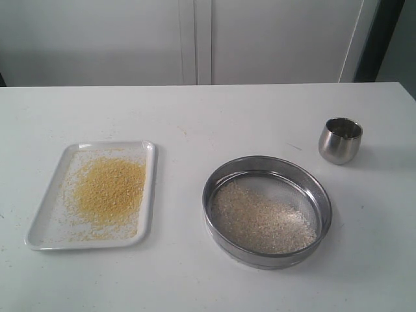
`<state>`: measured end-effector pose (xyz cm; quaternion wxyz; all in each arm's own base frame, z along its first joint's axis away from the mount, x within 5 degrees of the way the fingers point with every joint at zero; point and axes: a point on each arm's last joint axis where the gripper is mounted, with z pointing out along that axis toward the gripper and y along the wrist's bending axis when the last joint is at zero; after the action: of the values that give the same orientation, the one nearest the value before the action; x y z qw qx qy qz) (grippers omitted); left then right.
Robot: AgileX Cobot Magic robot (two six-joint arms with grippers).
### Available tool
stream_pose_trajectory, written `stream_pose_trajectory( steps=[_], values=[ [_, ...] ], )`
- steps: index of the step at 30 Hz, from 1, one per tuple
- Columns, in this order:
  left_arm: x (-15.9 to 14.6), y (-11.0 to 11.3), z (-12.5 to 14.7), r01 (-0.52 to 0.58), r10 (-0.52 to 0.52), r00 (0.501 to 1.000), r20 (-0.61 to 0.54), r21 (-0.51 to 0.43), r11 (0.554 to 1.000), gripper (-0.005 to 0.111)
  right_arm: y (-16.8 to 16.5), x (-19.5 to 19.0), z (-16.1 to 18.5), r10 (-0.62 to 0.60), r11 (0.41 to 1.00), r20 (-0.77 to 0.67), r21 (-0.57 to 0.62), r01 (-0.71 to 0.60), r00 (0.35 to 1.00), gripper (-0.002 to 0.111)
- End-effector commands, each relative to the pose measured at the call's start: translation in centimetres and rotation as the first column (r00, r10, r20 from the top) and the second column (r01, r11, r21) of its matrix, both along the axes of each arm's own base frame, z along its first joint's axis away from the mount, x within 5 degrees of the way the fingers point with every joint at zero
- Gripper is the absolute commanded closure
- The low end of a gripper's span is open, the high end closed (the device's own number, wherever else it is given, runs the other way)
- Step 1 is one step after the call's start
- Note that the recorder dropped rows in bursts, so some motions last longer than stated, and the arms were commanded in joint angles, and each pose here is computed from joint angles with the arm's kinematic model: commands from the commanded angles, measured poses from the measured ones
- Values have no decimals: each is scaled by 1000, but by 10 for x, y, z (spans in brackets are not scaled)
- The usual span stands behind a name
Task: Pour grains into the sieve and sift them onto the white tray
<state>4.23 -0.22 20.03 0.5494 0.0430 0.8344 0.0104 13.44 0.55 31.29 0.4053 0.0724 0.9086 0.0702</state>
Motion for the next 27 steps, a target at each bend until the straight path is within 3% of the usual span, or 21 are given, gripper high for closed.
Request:
stream_pose_trajectory(
  steps=[1, 6, 27],
  values=[
    [4, 0, -22, -3, 3, 1000, -12, -9, 1000, 107, 0, -1, 0, 1, 1000, 10, 0, -1, 1000, 108],
    [8, 0, -38, -6, 6, 1000, -5, -10, 1000, 107, 0, -1, 0, 1, 1000, 10, 0, -1, 1000, 108],
    [9, 0, -36, -6, 7, 1000, 24, -6, 1000, 107, 0, -1, 0, 1, 1000, 10, 0, -1, 1000, 108]
  ],
)
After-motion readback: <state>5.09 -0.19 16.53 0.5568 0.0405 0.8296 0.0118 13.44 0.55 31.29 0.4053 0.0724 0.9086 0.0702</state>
